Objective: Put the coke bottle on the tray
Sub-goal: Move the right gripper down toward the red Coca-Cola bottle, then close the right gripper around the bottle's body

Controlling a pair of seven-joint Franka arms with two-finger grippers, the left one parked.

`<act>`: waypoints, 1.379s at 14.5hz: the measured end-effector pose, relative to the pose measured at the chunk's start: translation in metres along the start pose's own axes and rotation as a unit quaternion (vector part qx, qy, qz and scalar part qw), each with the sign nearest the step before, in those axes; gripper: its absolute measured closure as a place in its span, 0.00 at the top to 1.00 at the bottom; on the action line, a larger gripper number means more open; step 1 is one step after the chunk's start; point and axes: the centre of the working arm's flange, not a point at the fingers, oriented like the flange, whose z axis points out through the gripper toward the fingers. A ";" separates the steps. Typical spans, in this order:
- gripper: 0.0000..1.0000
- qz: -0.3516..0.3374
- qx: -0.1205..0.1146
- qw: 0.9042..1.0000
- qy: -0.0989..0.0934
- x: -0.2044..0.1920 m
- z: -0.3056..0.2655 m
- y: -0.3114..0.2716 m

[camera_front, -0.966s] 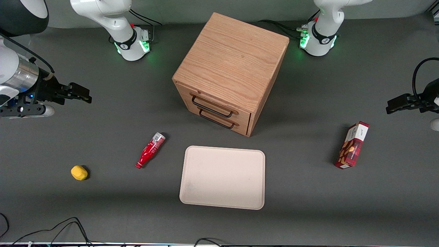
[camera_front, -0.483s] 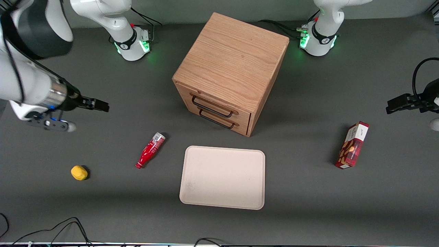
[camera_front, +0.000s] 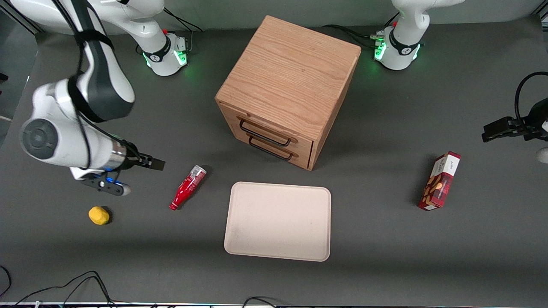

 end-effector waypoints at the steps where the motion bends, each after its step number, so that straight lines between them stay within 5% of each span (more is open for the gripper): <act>1: 1.00 0.008 0.002 1.000 0.003 0.000 0.016 -0.003; 11: 1.00 0.111 -0.002 0.992 0.059 0.027 0.130 -0.028; 20: 1.00 0.112 -0.028 0.992 0.058 0.025 0.191 -0.047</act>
